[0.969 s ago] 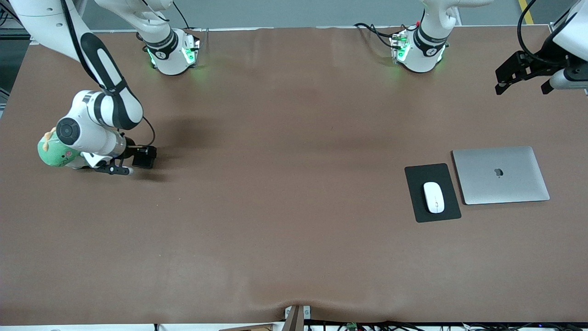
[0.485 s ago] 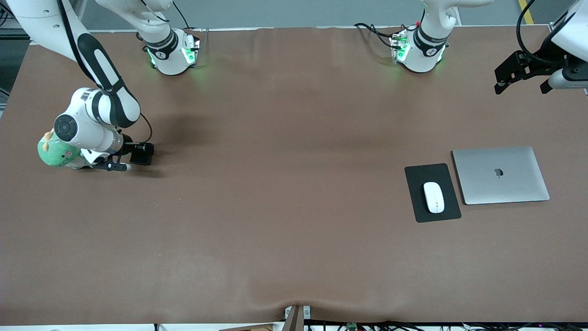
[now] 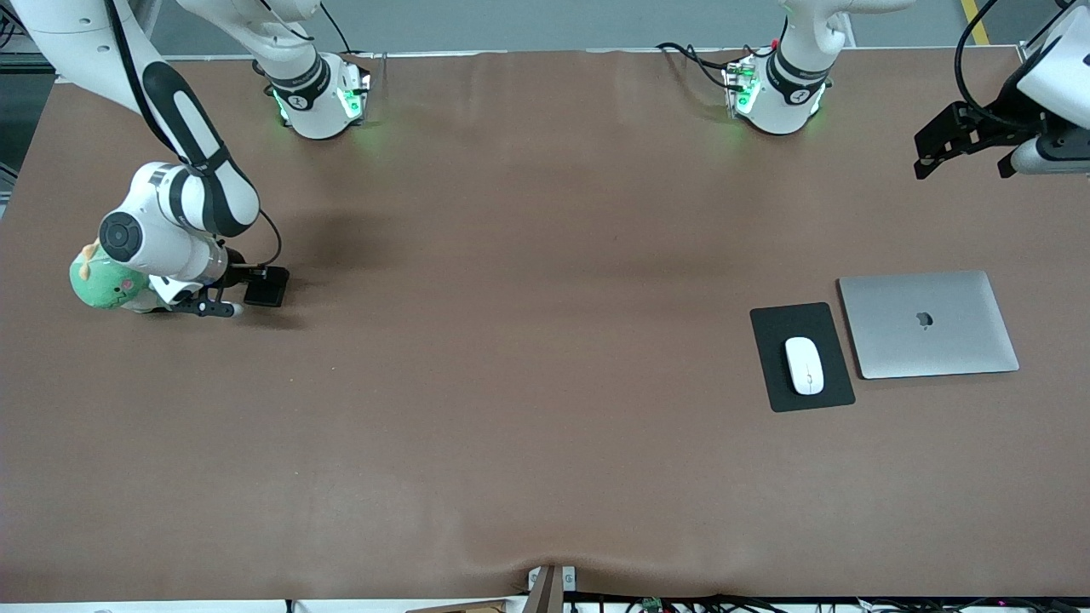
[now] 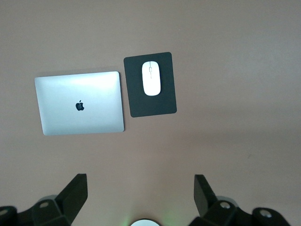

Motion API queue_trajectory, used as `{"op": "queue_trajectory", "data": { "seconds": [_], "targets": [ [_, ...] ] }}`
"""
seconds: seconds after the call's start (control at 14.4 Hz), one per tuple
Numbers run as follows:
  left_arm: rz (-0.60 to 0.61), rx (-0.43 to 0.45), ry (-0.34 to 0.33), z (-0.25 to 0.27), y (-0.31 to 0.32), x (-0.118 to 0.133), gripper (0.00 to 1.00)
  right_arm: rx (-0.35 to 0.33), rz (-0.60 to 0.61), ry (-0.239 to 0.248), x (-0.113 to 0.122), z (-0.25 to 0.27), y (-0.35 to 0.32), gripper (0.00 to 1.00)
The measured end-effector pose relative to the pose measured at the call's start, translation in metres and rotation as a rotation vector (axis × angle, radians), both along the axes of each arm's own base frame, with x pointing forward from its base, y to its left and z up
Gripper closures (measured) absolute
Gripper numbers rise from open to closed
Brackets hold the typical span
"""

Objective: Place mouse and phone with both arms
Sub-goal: 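Lower the black phone beside the green plush toy with the right gripper, then open the right gripper and withdraw it from the phone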

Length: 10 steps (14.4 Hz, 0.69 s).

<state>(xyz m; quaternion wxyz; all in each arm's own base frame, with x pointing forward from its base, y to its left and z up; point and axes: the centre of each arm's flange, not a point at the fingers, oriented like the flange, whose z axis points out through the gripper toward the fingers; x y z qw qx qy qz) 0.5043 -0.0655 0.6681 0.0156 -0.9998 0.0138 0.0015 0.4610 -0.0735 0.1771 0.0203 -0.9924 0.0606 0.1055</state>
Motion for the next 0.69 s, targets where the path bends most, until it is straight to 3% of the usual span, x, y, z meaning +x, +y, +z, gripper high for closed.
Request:
{"op": "queue_trajectory", "data": {
  "seconds": [0.35, 0.69],
  "targets": [
    [0.022, 0.000, 0.005, -0.002, 0.011, 0.003, 0.00, 0.005, 0.005, 0.001, 0.016, 0.017, 0.000, 0.00],
    [0.028, -0.001, 0.003, -0.002, 0.014, 0.003, 0.00, 0.036, 0.017, 0.087, 0.062, 0.081, -0.002, 0.00]
  ]
}}
